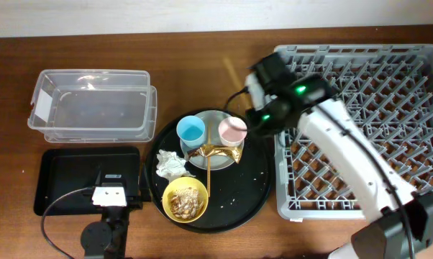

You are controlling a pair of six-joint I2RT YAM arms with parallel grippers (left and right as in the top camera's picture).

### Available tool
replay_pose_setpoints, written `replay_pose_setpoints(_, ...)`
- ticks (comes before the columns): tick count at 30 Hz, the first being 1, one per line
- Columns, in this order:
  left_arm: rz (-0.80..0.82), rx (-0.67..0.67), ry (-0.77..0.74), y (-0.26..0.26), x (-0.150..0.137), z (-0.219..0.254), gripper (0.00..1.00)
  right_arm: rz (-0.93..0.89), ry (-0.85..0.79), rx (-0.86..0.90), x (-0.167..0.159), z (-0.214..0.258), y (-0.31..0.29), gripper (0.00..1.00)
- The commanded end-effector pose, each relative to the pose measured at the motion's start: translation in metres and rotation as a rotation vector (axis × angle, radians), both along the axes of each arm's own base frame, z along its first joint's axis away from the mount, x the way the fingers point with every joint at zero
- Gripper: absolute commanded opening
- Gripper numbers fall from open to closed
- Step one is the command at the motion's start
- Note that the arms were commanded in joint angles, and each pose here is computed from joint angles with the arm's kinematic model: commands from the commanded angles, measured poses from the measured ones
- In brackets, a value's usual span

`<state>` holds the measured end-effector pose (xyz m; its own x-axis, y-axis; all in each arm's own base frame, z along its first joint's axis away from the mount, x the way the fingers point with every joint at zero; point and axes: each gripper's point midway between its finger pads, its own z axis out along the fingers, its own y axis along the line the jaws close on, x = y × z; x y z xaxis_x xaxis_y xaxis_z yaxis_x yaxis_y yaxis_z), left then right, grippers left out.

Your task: Sort waste into correct bins and load items into the dishwasher rack

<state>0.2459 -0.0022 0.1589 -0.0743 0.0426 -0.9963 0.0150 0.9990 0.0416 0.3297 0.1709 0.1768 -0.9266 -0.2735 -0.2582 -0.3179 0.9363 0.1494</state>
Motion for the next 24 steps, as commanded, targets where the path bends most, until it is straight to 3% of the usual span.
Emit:
replay_pose_setpoints(1,0.004,0.016,0.001,0.001,0.0,-0.002,0.99,-0.229,0.014,-0.029,0.023,0.003,-0.08,0.04)
replay_pose_setpoints(5,0.004,0.016,0.001,0.001,0.0,-0.002,0.99,-0.317,0.02,-0.034,0.03,-0.002,-0.117,0.04)
replay_pose_setpoints(15,0.004,0.016,0.001,0.001,0.0,-0.002,0.99,-0.282,0.105,0.008,0.011,-0.076,-0.107,0.08)
replay_pose_setpoints(17,0.004,0.016,0.001,0.001,0.0,-0.002,0.99,-0.282,0.107,0.008,0.011,-0.076,-0.107,0.31)
replay_pose_setpoints(20,0.004,0.016,0.001,0.001,0.0,-0.002,0.99,-0.281,0.108,0.011,0.011,-0.076,-0.107,0.52)
replay_pose_setpoints(21,0.004,0.016,0.001,0.001,0.0,-0.002,0.99,-0.273,0.116,0.045,0.01,-0.075,-0.101,0.86)
replay_pose_setpoints(22,0.004,0.016,0.001,0.001,0.0,-0.002,0.99,-0.265,0.124,0.08,0.009,-0.074,-0.095,0.98)
replay_pose_setpoints(24,0.004,0.016,0.001,0.001,0.0,-0.002,0.99,-0.26,0.128,0.098,0.009,-0.073,-0.091,0.98)
